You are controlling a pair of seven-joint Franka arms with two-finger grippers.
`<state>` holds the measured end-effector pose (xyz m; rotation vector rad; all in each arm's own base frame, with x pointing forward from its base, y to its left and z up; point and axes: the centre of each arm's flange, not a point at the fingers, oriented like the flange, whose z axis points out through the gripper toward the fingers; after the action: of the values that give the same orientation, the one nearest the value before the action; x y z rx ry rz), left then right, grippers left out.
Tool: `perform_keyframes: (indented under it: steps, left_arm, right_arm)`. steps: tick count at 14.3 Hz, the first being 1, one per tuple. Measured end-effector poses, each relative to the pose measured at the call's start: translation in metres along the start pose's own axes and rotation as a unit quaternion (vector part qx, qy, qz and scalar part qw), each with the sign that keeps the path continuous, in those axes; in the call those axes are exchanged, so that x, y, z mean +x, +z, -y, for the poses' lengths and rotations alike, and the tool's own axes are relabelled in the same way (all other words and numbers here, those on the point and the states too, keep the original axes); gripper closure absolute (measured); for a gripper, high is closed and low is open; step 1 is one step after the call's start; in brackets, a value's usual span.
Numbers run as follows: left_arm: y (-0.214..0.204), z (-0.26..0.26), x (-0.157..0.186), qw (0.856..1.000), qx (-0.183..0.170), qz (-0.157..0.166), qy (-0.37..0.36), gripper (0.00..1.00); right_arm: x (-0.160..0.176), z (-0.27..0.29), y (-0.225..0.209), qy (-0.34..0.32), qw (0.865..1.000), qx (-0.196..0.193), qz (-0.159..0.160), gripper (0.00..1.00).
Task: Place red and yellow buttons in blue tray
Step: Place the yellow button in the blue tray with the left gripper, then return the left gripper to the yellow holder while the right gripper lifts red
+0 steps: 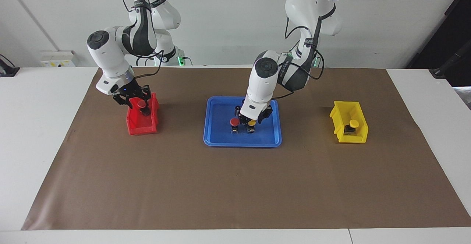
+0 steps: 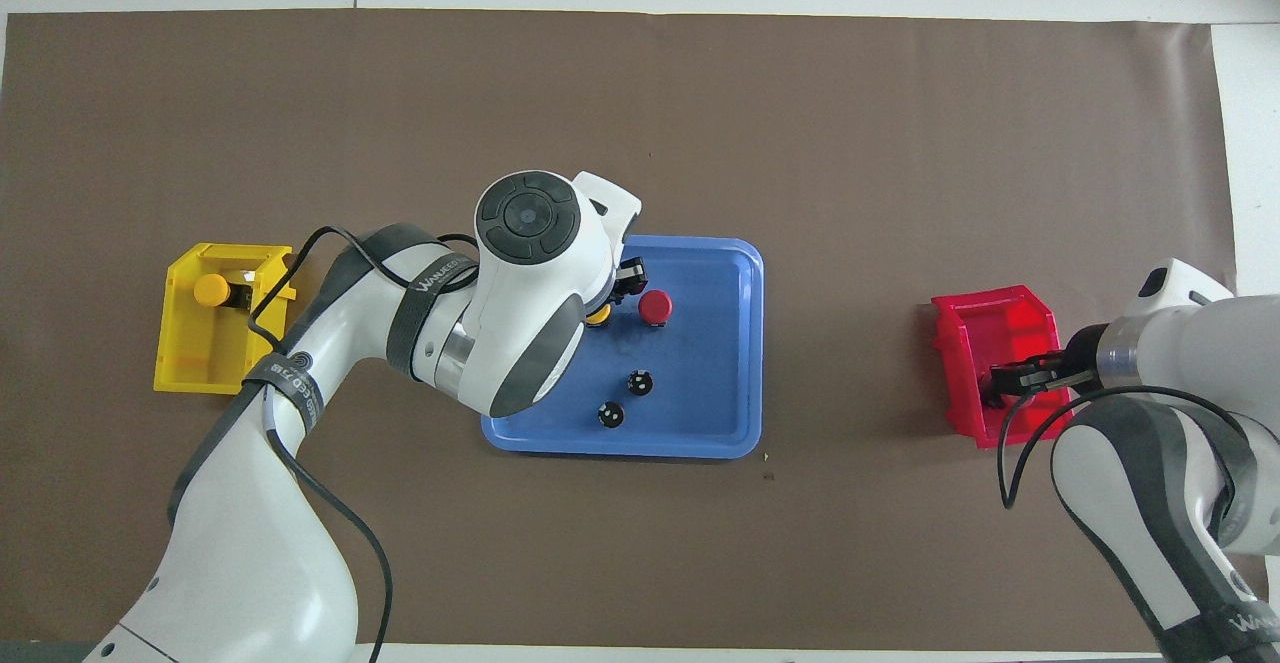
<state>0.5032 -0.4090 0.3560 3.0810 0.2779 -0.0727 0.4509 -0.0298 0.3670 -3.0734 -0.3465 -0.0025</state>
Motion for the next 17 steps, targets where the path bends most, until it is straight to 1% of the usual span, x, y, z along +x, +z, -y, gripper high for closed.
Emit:
perform_keyframes:
  steps: [2,3,4,5,7,9,11,14,15,17]
  left_arm:
    - [-0.003,0.000,0.001,1.000,-0.002,-0.002,0.000,0.20]
    - [-0.010,-0.001,0.001,1.000,-0.006,-0.005,0.000,0.19]
    - [-0.021,-0.001,0.001,1.000,-0.010,-0.007,-0.001,0.14]
    - [-0.037,0.002,0.001,1.000,-0.013,-0.008,-0.002,0.13]
    - [-0.073,0.014,-0.001,1.000,-0.016,-0.006,-0.007,0.00]
    - [-0.108,0.045,0.006,1.000,-0.008,0.005,-0.016,0.00]
    - [-0.133,0.091,0.028,1.000,-0.003,0.016,-0.007,0.00]
    - [-0.168,0.174,0.064,1.000,-0.009,0.023,0.015,0.00]
    - [-0.180,0.201,0.072,0.999,-0.012,0.025,0.023,0.00]
    - [-0.203,0.256,0.083,0.998,-0.010,0.024,0.049,0.00]
  right_arm:
    - [-0.003,0.001,0.004,0.000,1.000,0.001,0.004,0.29]
    - [-0.005,0.001,0.007,0.001,1.000,0.002,0.007,0.30]
    - [-0.006,0.001,0.009,0.001,1.000,0.003,0.009,0.30]
    - [-0.007,0.001,0.010,0.001,1.000,0.003,0.011,0.30]
    - [-0.008,0.002,0.012,0.001,1.000,0.004,0.013,0.33]
    - [-0.009,0.002,0.014,0.001,1.000,0.005,0.015,0.34]
    - [-0.011,0.001,0.016,0.002,1.000,0.005,0.017,0.36]
    - [-0.014,0.001,0.018,0.003,1.000,0.006,0.020,0.39]
    - [-0.014,0.001,0.019,0.003,1.000,0.007,0.020,0.39]
    - [-0.015,0.001,0.020,0.004,1.000,0.007,0.022,0.44]
